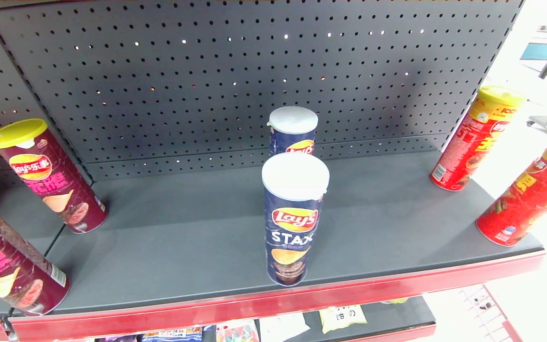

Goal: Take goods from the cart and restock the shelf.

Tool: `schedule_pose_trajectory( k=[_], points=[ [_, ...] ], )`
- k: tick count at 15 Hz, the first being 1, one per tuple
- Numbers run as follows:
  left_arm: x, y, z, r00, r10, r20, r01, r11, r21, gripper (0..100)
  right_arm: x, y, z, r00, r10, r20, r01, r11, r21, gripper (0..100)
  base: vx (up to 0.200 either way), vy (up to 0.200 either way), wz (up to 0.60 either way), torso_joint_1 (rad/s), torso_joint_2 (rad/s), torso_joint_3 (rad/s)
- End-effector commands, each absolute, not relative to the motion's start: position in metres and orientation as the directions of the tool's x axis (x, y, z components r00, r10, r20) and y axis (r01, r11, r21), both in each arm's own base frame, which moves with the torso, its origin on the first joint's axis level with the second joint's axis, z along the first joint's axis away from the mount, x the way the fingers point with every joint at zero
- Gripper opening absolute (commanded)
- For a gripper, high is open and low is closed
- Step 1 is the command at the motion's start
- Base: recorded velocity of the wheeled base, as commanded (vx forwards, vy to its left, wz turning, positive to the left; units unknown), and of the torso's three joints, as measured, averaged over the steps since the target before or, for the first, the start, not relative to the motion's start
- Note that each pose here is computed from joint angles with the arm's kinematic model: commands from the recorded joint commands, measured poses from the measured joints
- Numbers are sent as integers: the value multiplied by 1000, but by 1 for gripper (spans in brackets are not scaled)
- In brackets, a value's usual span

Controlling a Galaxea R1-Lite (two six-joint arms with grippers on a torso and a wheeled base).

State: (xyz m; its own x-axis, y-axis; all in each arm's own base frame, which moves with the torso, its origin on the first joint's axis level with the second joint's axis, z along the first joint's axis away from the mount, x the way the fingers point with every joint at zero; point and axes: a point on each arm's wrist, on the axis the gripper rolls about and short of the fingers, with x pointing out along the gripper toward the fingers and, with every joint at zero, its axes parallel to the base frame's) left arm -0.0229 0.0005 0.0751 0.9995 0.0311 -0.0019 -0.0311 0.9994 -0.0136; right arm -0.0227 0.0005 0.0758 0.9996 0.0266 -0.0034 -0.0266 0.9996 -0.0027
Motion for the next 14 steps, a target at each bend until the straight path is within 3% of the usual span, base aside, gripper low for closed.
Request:
schedule_pose_trajectory(
  k=[1, 5, 10, 14],
  points=[
    [-23, 0, 75, 999, 32, -3, -32, 999, -14, 100, -23, 0, 76, 1000, 28, -2, -28, 1000, -3, 100, 0, 0, 0, 0, 0, 0],
    [-23, 0, 75, 999, 34, -3, -34, 999, -14, 100, -23, 0, 76, 1000, 28, -2, -28, 1000, -5, 100, -150, 0, 0, 3, 2, -1],
    [-23, 0, 75, 999, 34, -3, -34, 999, -14, 100, -23, 0, 76, 1000, 28, -3, -28, 1000, -5, 100, 0, 0, 0, 0, 0, 0],
    [-23, 0, 75, 999, 32, -3, -32, 999, -14, 100, -23, 0, 76, 1000, 28, -2, -28, 1000, -5, 100, 0, 0, 450, 2, 1, 2]
  ],
)
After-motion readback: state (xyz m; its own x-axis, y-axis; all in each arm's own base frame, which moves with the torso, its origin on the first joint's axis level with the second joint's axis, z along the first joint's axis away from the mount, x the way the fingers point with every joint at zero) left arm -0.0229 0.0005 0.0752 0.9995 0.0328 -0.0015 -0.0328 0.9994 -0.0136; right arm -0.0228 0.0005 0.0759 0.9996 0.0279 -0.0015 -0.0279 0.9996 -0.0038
